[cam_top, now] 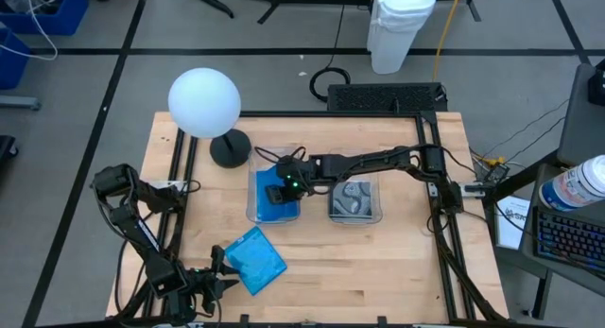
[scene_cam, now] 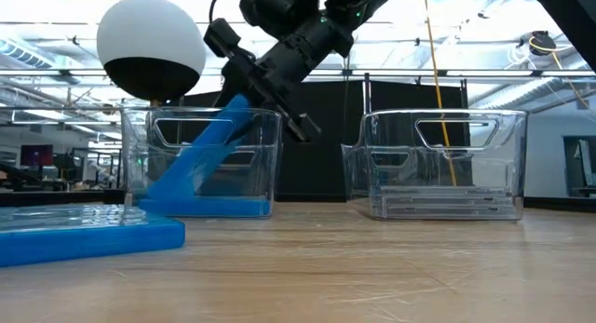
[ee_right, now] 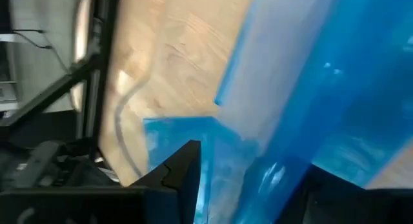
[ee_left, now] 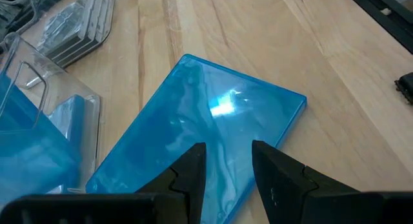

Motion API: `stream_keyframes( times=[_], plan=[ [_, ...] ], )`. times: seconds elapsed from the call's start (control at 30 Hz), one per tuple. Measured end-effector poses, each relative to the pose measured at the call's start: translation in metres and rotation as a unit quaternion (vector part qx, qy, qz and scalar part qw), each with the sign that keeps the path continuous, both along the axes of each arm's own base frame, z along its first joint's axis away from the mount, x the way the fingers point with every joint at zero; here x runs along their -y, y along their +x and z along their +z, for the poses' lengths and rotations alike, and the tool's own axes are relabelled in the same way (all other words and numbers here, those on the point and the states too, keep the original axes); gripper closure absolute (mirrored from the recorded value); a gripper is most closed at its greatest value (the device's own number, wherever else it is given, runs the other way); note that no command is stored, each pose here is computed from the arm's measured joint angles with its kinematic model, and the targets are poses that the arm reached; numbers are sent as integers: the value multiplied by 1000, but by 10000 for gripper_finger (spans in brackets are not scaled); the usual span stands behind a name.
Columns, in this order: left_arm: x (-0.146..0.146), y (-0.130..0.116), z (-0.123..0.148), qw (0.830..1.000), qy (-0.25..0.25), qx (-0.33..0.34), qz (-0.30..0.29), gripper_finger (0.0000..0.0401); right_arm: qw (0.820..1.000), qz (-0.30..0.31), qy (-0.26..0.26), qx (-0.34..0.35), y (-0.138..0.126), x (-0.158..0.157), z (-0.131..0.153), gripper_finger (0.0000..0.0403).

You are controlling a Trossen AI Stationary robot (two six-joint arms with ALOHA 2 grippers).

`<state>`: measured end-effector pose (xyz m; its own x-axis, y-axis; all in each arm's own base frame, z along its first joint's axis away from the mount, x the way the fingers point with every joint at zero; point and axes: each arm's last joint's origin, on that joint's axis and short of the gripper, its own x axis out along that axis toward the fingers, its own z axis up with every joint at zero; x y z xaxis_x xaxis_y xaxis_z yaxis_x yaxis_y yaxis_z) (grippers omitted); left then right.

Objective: Pick & place jewel cases by type
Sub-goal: Put the blue CD case into the left transparent bin

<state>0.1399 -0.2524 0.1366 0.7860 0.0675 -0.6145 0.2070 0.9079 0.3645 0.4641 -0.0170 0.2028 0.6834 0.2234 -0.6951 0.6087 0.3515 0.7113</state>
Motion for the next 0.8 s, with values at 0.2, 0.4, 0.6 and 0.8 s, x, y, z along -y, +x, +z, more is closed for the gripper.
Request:
stream_keyframes(
  times=[0.2,0.4,0.6,0.8],
  plan=[
    [0,0,0,1000,-2,0,1,270,1000,6,-4,-20,-5,-2,1,270],
    [0,0,0,1000,-3,0,1,270,999,12,-16,-30,-7,-4,1,269],
    [0,0,0,1000,-4,0,1,270,998,10,-48,-38,-15,-3,13,272],
    [0,0,0,1000,-7,1,3,270,994,5,-96,-56,-29,-1,31,273]
  ],
)
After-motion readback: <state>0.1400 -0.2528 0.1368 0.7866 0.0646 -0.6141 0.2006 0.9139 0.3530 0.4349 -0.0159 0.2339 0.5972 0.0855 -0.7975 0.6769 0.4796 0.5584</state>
